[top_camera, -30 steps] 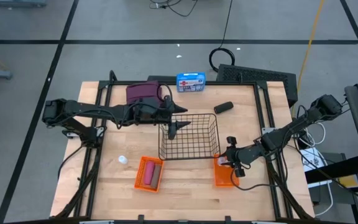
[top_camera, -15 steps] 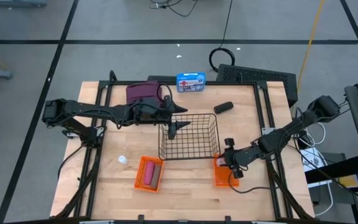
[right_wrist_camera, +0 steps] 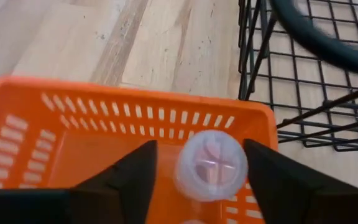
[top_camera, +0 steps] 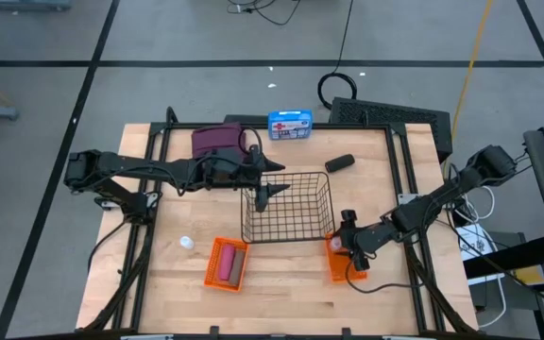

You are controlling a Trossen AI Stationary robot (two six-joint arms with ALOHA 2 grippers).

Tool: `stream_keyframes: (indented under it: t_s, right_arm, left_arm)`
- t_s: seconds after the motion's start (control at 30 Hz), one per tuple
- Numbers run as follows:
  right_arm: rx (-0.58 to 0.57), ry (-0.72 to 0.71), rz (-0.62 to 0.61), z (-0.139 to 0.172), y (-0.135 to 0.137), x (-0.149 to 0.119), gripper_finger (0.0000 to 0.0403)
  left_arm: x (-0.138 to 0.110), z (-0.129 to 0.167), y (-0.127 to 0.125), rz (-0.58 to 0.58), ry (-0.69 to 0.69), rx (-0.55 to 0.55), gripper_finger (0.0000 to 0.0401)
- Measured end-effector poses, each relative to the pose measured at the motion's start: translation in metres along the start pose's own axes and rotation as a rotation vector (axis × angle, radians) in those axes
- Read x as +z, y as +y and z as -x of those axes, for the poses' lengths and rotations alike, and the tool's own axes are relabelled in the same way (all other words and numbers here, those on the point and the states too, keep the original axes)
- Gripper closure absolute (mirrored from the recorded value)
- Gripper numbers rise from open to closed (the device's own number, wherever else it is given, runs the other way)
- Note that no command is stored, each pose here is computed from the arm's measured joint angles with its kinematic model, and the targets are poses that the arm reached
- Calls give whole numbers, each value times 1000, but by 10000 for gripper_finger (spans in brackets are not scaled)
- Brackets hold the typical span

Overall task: Pick & Place Medicine items
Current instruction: Put the top white pill bottle into the right orange basket, then put the white pill bottle into the right orange basket

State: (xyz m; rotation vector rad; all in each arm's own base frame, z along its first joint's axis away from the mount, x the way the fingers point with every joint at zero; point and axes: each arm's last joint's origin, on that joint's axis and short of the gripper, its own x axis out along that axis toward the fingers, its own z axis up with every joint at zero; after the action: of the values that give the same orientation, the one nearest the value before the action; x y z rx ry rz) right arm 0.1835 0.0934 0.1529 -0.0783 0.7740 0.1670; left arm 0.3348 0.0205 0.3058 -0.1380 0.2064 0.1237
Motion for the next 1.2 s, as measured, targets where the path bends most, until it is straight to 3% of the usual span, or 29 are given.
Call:
stream_keyframes:
  t_s: [0.13, 0.3, 0.4, 0.53, 0.7, 0.83, 1.0, 1.2]
  right_arm:
    - [10, -40, -11, 5, 0, 4, 129]
    - [37, -156, -37, 21, -2, 15, 120]
    - [58, -230, -54, 36, -4, 20, 119]
    - [81, -342, -67, 57, -7, 27, 123]
    - [81, -467, -1, 80, -12, 31, 132]
    - [67, -533, 58, 92, -15, 33, 137]
    - [11, -576, 80, 99, -18, 34, 138]
    - [2, -581, 99, 101, -18, 33, 138]
  left_arm:
    - [-1, 0, 0, 2, 10, 1, 127]
    - [6, 9, 0, 3, -2, -1, 123]
    - [15, 32, 0, -15, 35, 10, 125]
    - [23, 83, 2, 24, 139, 104, 126]
    - [18, 132, -12, 93, 225, 239, 118]
    - [15, 154, -23, 115, 215, 302, 116]
    - [-4, 167, -36, 142, 366, 312, 116]
    - [-43, 182, -46, 308, 616, 535, 116]
